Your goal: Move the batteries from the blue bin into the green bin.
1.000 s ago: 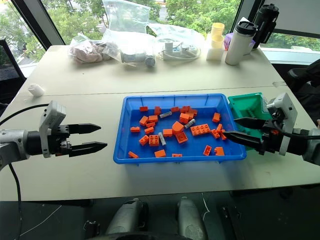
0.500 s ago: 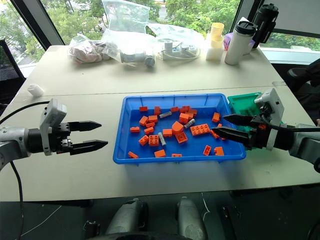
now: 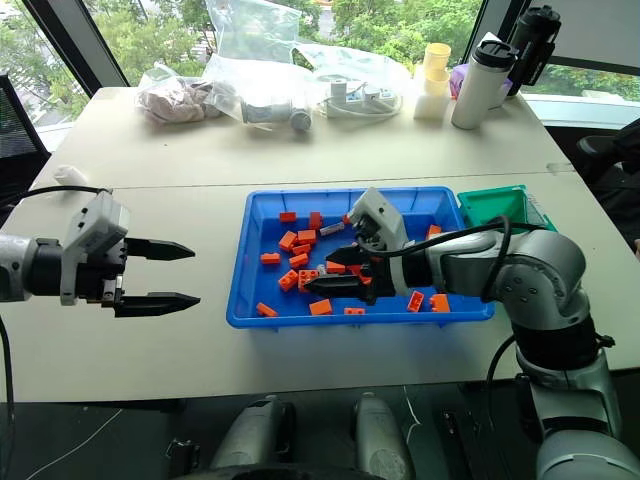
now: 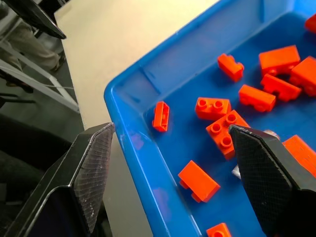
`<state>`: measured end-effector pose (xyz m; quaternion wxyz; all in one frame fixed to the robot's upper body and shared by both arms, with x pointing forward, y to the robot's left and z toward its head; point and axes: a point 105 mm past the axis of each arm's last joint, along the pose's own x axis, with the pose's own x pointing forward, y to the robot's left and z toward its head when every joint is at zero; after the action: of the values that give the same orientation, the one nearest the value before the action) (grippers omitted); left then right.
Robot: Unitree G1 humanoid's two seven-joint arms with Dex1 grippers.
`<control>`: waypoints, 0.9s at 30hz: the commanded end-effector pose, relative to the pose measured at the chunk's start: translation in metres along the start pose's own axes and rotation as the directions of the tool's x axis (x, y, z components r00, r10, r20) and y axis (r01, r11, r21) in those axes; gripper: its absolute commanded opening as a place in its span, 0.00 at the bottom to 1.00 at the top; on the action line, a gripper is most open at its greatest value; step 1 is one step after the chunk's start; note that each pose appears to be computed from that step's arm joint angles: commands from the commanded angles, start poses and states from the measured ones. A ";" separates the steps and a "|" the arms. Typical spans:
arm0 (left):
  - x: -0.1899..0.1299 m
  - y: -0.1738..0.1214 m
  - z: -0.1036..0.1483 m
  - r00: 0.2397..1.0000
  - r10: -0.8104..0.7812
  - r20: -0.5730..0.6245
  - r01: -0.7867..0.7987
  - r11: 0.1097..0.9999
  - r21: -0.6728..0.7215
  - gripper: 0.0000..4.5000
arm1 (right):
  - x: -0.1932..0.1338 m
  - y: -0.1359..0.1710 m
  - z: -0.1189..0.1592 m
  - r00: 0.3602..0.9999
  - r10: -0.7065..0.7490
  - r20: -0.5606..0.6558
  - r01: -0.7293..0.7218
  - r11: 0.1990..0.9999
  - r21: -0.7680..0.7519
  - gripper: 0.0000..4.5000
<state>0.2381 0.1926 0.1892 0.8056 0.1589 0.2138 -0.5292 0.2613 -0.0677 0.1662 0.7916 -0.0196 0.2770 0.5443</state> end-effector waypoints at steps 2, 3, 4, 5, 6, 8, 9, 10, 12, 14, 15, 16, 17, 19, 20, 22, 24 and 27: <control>-0.004 0.000 0.007 0.999 0.052 -0.003 -0.052 0.996 0.070 1.00 | 0.006 -0.006 -0.002 0.998 -0.059 -0.034 0.059 0.998 -0.004 0.85; -0.004 0.000 0.009 0.998 0.056 0.001 -0.056 0.995 0.077 1.00 | 0.009 -0.009 -0.005 0.996 -0.074 -0.051 0.074 0.997 -0.002 0.85; -0.004 -0.001 0.011 0.998 0.057 0.007 -0.057 0.995 0.081 1.00 | 0.010 -0.011 -0.007 0.995 -0.085 -0.061 0.085 0.996 -0.001 0.85; -0.004 -0.002 0.012 0.998 0.056 0.012 -0.057 0.995 0.083 1.00 | 0.011 -0.012 -0.008 0.994 -0.091 -0.068 0.091 0.996 0.002 0.85; -0.004 -0.004 0.013 0.998 0.054 0.017 -0.055 0.995 0.085 1.00 | 0.013 -0.014 -0.009 0.992 -0.099 -0.076 0.100 0.995 0.006 0.85; -0.002 -0.005 0.015 0.998 0.053 0.031 -0.056 0.995 0.085 1.00 | 0.016 -0.020 -0.012 0.988 -0.121 -0.093 0.123 0.992 0.011 0.85; -0.002 -0.005 0.016 0.998 0.054 0.039 -0.057 0.995 0.084 1.00 | 0.017 -0.022 -0.013 0.987 -0.129 -0.100 0.131 0.991 0.013 0.85; -0.002 -0.005 0.017 0.997 0.056 0.045 -0.059 0.995 0.083 1.00 | 0.017 -0.024 -0.014 0.985 -0.136 -0.105 0.138 0.990 0.014 0.85; -0.001 -0.005 0.018 0.997 0.057 0.055 -0.061 0.995 0.082 1.00 | 0.019 -0.029 -0.014 0.982 -0.149 -0.112 0.152 0.988 0.019 0.85; 0.000 -0.005 0.019 0.997 0.055 0.063 -0.060 0.995 0.083 1.00 | 0.020 -0.033 -0.016 0.979 -0.164 -0.119 0.168 0.986 0.022 0.85; 0.001 -0.005 0.020 0.996 0.055 0.064 -0.060 0.995 0.084 1.00 | 0.022 -0.037 -0.017 0.976 -0.178 -0.125 0.182 0.983 0.023 0.85; 0.002 -0.005 0.020 0.996 0.054 0.066 -0.060 0.995 0.085 1.00 | 0.024 -0.039 -0.018 0.974 -0.188 -0.129 0.192 0.981 0.024 0.85; 0.002 -0.004 0.021 0.996 0.055 0.066 -0.060 0.995 0.085 1.00 | 0.025 -0.041 -0.019 0.972 -0.194 -0.131 0.199 0.980 0.025 0.85; 0.003 -0.005 0.023 0.995 0.053 0.080 -0.059 0.995 0.083 1.00 | 0.027 -0.044 -0.020 0.971 -0.199 -0.133 0.205 0.978 0.028 0.85; 0.003 -0.005 0.024 0.995 0.052 0.088 -0.060 0.995 0.083 1.00 | 0.030 -0.045 -0.020 0.971 -0.199 -0.135 0.205 0.978 0.030 0.85; 0.004 -0.004 0.026 0.993 0.054 0.101 -0.062 0.995 0.081 1.00 | 0.035 -0.047 -0.022 0.968 -0.203 -0.146 0.209 0.978 0.025 0.85; 0.006 -0.004 0.027 0.993 0.055 0.109 -0.064 0.995 0.078 1.00 | 0.040 -0.049 -0.024 0.966 -0.209 -0.155 0.214 0.977 0.015 0.85; 0.007 -0.004 0.027 0.992 0.059 0.114 -0.067 0.995 0.074 1.00 | 0.045 -0.052 -0.025 0.961 -0.224 -0.162 0.227 0.974 0.000 0.80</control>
<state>0.2433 0.1767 0.2031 0.8284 0.1563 0.1551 -0.5151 0.3067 -0.0591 0.1141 0.8245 -0.0772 0.3377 0.4474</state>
